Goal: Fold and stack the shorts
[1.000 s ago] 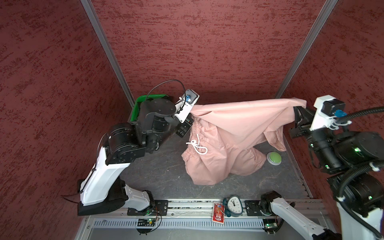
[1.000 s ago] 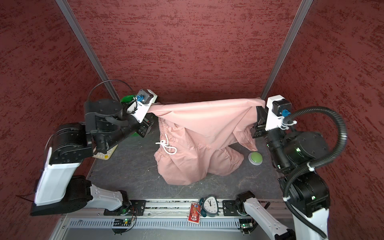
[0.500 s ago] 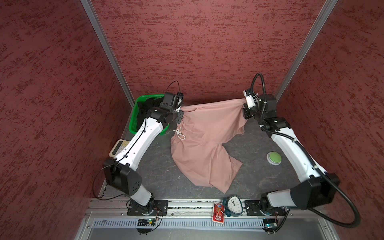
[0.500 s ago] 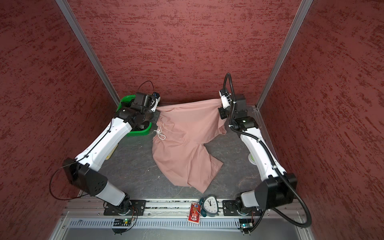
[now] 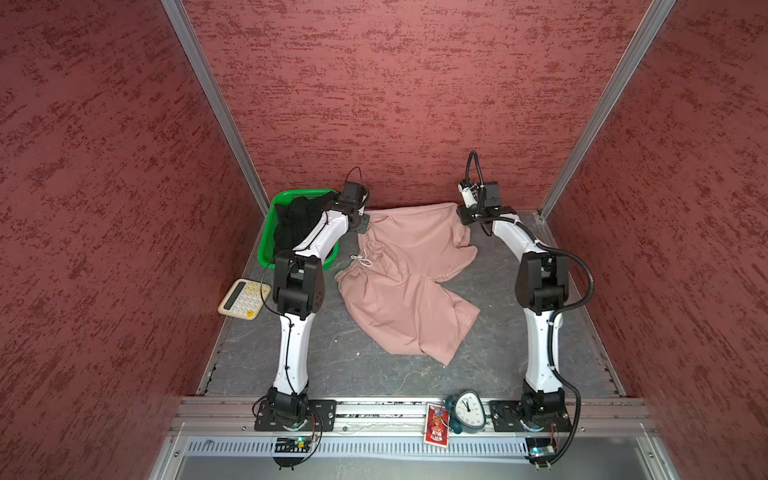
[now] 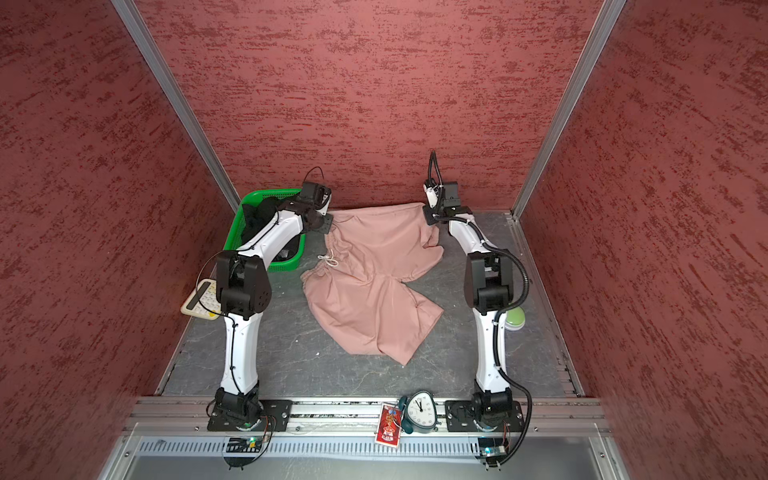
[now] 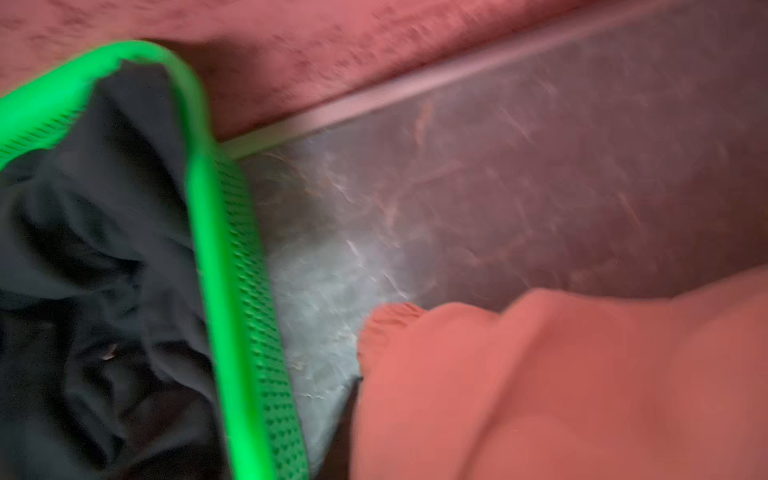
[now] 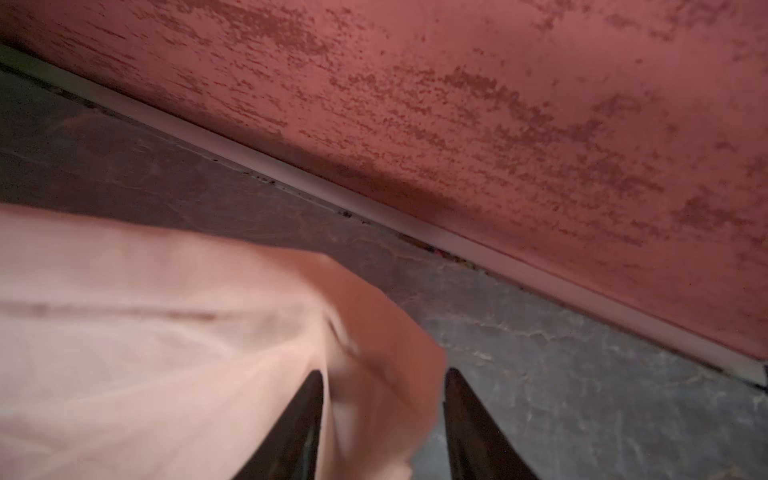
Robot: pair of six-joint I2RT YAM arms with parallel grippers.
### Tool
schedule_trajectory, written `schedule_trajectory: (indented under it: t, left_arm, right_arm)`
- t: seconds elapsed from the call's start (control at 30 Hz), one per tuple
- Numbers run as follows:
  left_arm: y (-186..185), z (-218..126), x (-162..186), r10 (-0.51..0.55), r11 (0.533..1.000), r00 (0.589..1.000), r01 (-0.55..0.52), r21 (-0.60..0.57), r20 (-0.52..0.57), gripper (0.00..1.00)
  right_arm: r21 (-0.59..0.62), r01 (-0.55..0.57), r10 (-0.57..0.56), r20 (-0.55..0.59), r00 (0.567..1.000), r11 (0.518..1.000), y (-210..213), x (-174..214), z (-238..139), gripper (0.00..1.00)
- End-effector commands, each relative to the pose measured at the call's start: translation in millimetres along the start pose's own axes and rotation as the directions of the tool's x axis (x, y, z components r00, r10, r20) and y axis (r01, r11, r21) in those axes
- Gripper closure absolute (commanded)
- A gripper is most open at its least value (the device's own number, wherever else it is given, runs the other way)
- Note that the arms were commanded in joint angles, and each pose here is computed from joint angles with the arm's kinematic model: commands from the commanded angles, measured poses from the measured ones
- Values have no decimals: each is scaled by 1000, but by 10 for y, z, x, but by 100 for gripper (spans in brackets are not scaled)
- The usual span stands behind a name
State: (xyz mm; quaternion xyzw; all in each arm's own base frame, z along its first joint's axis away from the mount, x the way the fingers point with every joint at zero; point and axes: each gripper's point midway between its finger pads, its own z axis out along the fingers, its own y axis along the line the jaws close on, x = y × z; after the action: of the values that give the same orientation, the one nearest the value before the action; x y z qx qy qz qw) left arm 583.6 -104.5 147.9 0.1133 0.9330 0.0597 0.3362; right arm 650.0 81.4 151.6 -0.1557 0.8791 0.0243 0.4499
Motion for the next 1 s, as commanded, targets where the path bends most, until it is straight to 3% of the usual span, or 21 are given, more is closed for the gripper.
schedule_trajectory:
  t: [0.0,0.13,0.3,0.37,0.47,0.57,0.67,0.77,0.97]
  left_arm:
    - [217,-142,-171,-62,998,998,63,-16,27,1]
    - [253,-498,-311,-134,990,988,130,49,71,1]
    - [57,-984,-186,-207,960,978,201,196,12,1]
    - [-173,-1115,41,-234,929,972,233,288,-34,1]
    - [-378,-1259,476,-255,906,963,269,327,-88,1]
    - [-296,-1356,1036,-320,900,935,351,260,-153,1]
    - [-139,-1478,1489,-396,886,906,420,198,-152,1]
    - [-95,-1509,1789,-431,875,892,450,179,-139,1]
    - [-63,-1228,2064,-503,841,851,522,142,-154,1]
  right_arm:
    - [-13,-79,79,77,994,997,-87,-466,-291,33]
    - [-34,-215,217,79,973,976,-46,-595,-788,27]
    - [-68,-365,368,46,929,929,187,-91,-1458,22]
    - [-104,-402,404,1,915,910,387,245,-1708,23]
    - [-78,-458,447,-129,885,886,641,863,-2011,27]
    - [-79,-532,493,-282,823,843,1002,1479,-2359,31]
    - [16,-582,539,-396,743,813,1184,2085,-2676,31]
    - [46,-633,594,-404,696,773,1254,2420,-2788,31]
    - [7,-677,633,-361,685,736,1318,2615,-2488,33]
